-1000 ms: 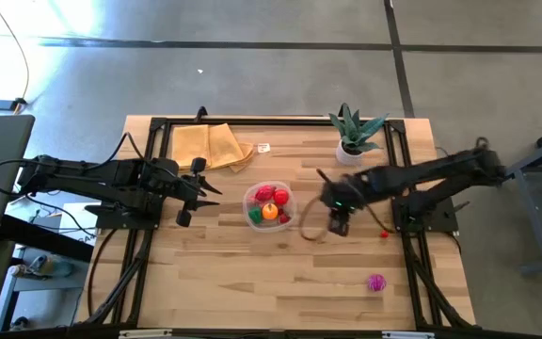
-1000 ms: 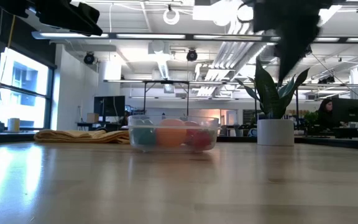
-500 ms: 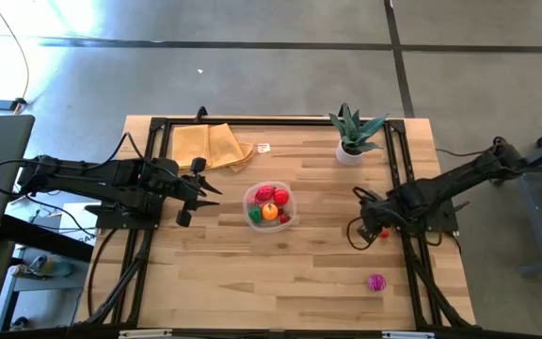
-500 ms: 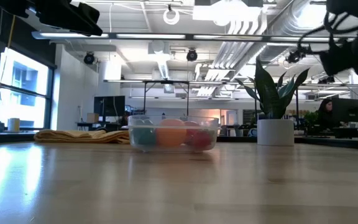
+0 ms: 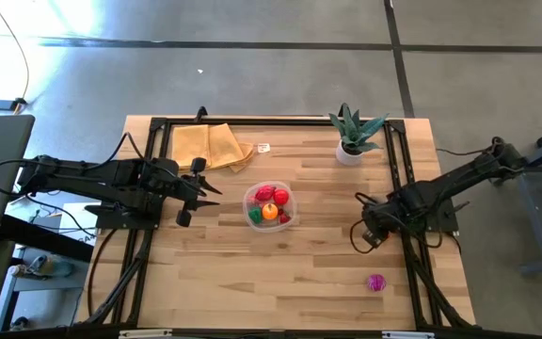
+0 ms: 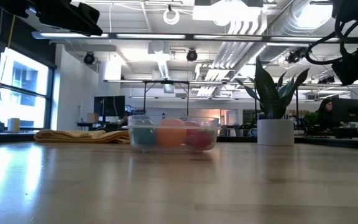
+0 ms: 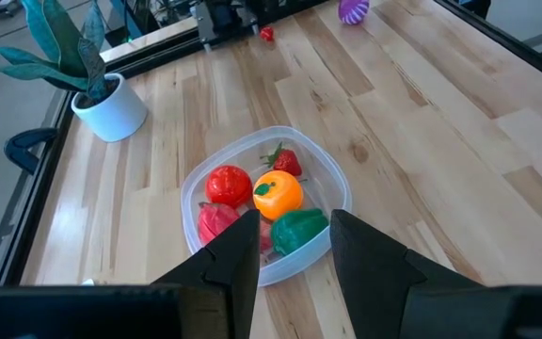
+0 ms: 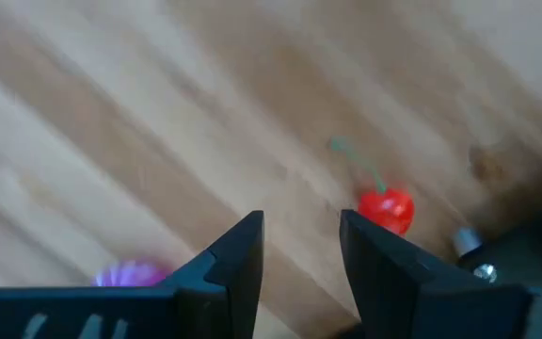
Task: Pick and placing Produce into tupperware
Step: Put the purple onion into the transparent bin
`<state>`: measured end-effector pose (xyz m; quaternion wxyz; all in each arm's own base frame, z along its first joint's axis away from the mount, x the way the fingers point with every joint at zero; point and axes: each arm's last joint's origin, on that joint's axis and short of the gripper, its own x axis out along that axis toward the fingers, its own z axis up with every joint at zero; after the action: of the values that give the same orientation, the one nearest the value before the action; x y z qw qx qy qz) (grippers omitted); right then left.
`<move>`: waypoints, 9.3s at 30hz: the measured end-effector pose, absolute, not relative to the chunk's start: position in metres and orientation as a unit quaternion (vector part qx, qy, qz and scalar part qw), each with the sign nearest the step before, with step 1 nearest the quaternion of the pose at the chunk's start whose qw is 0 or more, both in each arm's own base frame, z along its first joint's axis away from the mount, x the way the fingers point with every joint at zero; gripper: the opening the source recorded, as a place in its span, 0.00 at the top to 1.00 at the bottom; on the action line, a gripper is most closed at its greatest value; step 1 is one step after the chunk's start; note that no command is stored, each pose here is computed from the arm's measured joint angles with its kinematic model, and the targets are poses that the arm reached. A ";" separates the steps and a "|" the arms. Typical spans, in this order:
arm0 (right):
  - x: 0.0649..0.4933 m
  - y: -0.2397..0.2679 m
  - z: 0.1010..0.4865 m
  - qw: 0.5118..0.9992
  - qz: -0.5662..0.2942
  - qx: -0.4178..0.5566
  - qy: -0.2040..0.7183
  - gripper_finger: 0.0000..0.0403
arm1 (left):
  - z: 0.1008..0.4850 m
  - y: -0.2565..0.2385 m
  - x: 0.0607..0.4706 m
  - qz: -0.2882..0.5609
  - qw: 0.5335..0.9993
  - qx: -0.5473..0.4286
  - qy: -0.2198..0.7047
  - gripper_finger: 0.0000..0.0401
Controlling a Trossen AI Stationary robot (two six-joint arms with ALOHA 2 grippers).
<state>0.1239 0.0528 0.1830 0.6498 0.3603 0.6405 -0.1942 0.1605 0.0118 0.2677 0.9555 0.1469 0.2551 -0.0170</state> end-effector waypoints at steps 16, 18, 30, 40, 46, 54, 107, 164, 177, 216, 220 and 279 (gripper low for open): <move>0.123 0.051 0.187 0.657 -0.093 0.304 0.683 0.67 | 0.268 0.012 0.161 -0.017 0.956 0.147 0.255 0.70; 0.127 0.052 0.196 0.670 -0.086 0.306 0.670 0.67 | 0.268 0.012 0.161 -0.017 0.956 0.147 0.255 0.70; 0.136 0.053 0.238 0.713 -0.129 0.305 0.618 0.67 | 0.268 0.012 0.160 -0.017 0.956 0.147 0.255 0.70; 0.140 0.089 0.235 0.666 -0.160 0.467 0.559 0.67 | 0.268 0.012 0.161 -0.017 0.956 0.147 0.255 0.70; 0.126 0.113 0.225 0.600 -0.254 0.504 0.567 0.67 | 0.268 0.012 0.161 -0.017 0.956 0.147 0.255 0.70; 0.117 0.148 0.211 0.526 -0.292 0.533 0.595 0.67 | 0.268 0.012 0.161 -0.017 0.956 0.147 0.255 0.70; 0.124 0.180 0.173 0.500 -0.363 0.511 0.597 0.44 | 0.268 0.012 0.161 -0.017 0.956 0.147 0.255 0.70; 0.130 0.186 0.159 0.495 -0.394 0.516 0.578 0.39 | 0.268 0.012 0.161 -0.017 0.956 0.147 0.255 0.70; 0.133 0.187 0.159 0.526 -0.375 0.527 0.552 0.39 | 0.268 0.012 0.161 -0.017 0.956 0.147 0.255 0.70; 0.133 0.190 0.160 0.498 -0.393 0.562 0.531 0.39 | 0.268 0.012 0.161 -0.017 0.956 0.147 0.255 0.70; 0.143 0.189 0.161 0.474 -0.381 0.580 0.542 0.39 | 0.268 0.012 0.161 -0.017 0.955 0.147 0.255 0.70; 0.152 0.209 0.196 0.324 -0.479 0.556 0.597 0.39 | 0.268 0.012 0.161 -0.017 0.956 0.147 0.255 0.70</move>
<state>0.1517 0.2092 0.1963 0.3244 0.5563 0.5965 -0.4791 0.1605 0.0118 0.2677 0.9556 0.1470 0.2549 -0.0169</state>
